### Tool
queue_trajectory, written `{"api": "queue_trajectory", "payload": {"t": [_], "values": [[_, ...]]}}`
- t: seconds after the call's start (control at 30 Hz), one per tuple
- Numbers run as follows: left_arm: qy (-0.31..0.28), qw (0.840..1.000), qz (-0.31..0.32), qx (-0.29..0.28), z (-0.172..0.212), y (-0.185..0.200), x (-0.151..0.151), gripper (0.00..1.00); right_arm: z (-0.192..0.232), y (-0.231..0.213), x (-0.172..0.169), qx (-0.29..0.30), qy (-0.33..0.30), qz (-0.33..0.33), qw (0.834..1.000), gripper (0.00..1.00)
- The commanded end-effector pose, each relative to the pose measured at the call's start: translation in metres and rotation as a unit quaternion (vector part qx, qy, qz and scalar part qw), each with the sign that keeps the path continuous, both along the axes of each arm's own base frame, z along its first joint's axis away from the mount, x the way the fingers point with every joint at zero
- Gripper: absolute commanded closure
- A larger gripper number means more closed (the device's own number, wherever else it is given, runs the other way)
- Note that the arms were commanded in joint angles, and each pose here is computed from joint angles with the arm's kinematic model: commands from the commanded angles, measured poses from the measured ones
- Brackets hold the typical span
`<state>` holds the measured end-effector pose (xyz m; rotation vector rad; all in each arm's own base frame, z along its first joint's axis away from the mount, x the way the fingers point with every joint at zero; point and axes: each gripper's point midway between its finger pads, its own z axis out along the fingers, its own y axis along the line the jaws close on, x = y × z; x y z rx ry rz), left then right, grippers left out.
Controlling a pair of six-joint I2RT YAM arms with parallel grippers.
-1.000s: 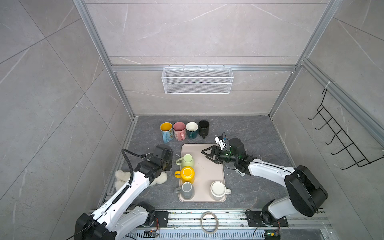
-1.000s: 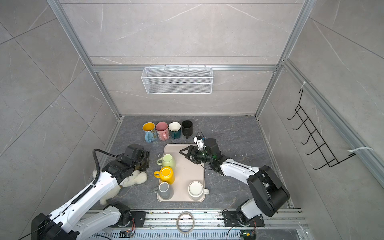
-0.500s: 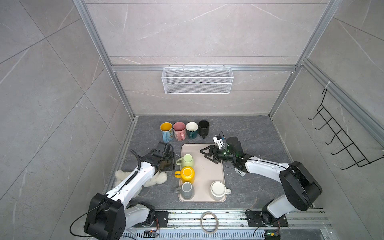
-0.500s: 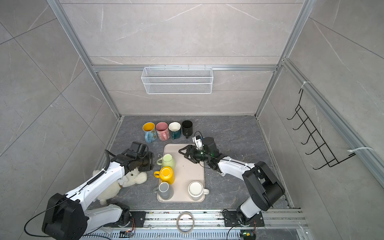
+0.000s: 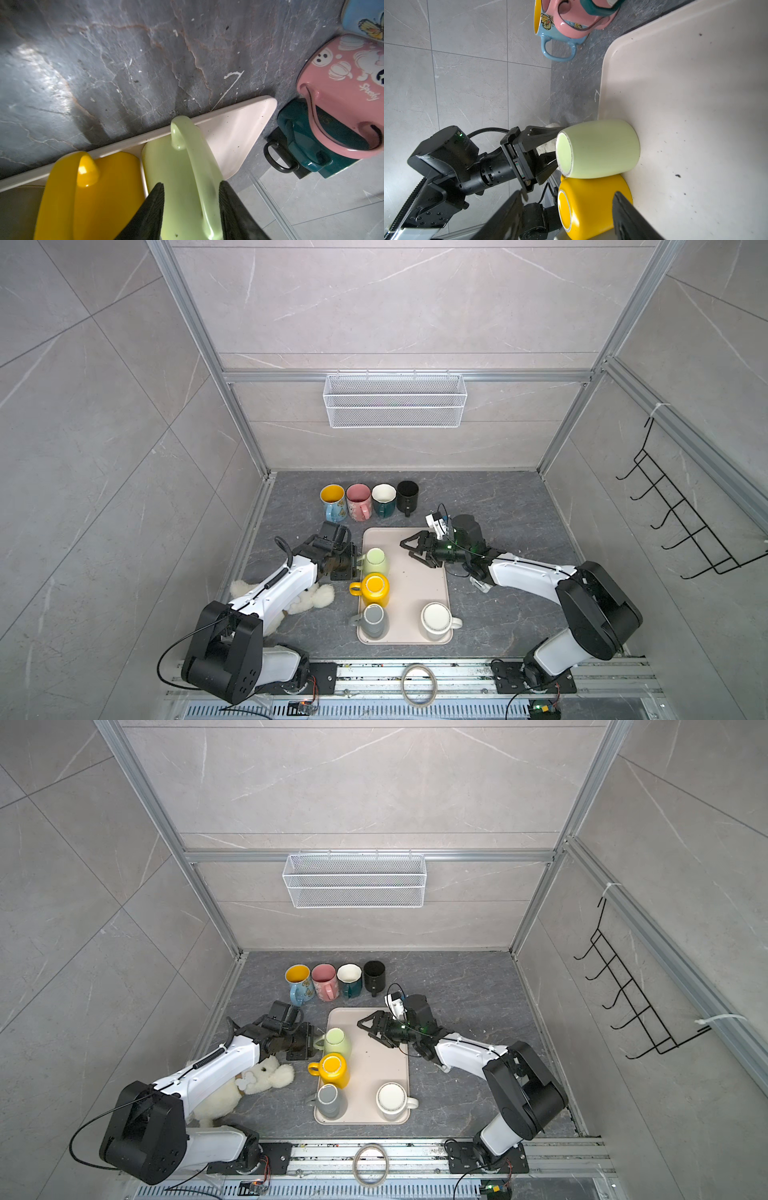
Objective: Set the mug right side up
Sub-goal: 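Move the left gripper to the light green mug's handle on the tray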
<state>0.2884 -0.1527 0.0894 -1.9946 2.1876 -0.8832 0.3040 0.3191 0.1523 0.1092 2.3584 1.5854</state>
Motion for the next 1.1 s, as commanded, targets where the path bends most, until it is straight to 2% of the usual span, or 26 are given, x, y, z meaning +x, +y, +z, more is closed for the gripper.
{"api": "queue_trajectory", "payload": {"t": [0.0, 0.27, 0.47, 0.63, 1.07], "values": [[-0.009, 1.000, 0.011, -0.017, 0.007, -0.004, 0.011, 0.54, 0.003, 0.006, 0.002, -0.002, -0.012, 0.012, 1.000, 0.31], [-0.009, 1.000, 0.007, -0.029, 0.000, -0.009, 0.017, 0.56, 0.000, 0.007, 0.002, -0.004, -0.009, 0.014, 1.000, 0.31], [-0.013, 0.999, 0.004, -0.032, -0.003, -0.011, 0.021, 0.69, -0.002, 0.007, 0.003, -0.006, -0.006, 0.014, 1.000, 0.31], [-0.015, 0.999, 0.002, -0.036, -0.005, -0.012, 0.024, 0.76, -0.003, 0.007, 0.003, -0.006, -0.004, 0.014, 1.000, 0.31], [-0.017, 0.999, -0.007, -0.049, -0.012, -0.019, 0.030, 0.83, -0.004, 0.007, 0.002, -0.010, -0.002, 0.014, 1.000, 0.31]]}}
